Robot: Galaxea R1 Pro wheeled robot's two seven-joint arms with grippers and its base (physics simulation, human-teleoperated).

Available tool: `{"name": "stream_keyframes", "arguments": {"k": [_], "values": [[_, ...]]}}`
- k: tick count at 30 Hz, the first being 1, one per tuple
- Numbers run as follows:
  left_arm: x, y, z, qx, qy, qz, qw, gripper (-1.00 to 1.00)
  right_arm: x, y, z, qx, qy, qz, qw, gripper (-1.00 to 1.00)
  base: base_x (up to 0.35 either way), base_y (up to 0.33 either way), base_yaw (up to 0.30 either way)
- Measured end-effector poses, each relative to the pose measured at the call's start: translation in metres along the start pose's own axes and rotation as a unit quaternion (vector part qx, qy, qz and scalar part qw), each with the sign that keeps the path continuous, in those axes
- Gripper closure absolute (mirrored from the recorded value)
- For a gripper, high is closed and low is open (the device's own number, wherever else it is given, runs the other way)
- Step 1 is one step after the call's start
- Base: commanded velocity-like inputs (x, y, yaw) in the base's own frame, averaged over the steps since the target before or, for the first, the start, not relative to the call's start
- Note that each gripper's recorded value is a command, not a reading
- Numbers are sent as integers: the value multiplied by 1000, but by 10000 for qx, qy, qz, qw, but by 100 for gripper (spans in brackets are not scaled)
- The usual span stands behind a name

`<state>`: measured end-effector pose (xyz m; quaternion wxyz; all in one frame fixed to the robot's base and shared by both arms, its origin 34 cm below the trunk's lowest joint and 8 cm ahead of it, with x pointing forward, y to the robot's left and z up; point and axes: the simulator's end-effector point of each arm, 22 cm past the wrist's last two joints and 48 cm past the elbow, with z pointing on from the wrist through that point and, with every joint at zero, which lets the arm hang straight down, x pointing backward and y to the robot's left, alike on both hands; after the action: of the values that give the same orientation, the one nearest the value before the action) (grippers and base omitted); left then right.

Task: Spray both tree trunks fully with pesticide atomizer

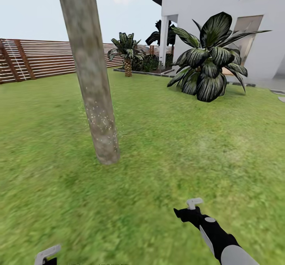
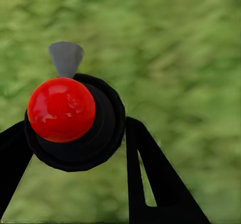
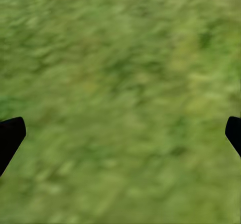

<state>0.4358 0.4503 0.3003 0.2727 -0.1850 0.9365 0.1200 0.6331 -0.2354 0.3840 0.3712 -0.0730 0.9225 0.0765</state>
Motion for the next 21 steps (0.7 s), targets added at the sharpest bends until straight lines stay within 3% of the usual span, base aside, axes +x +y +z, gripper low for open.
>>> {"name": "stream_keyframes", "arguments": {"k": [7,21], "values": [[0,2,0,-35,4,-105,9999,100,0,2,0,-13,-8,-5,10000,-100,0,0,278],[-22,5,-22,-48,4,-117,9999,100,-27,3,-17,-13,-23,-8,10000,-100,0,0,278]]}}
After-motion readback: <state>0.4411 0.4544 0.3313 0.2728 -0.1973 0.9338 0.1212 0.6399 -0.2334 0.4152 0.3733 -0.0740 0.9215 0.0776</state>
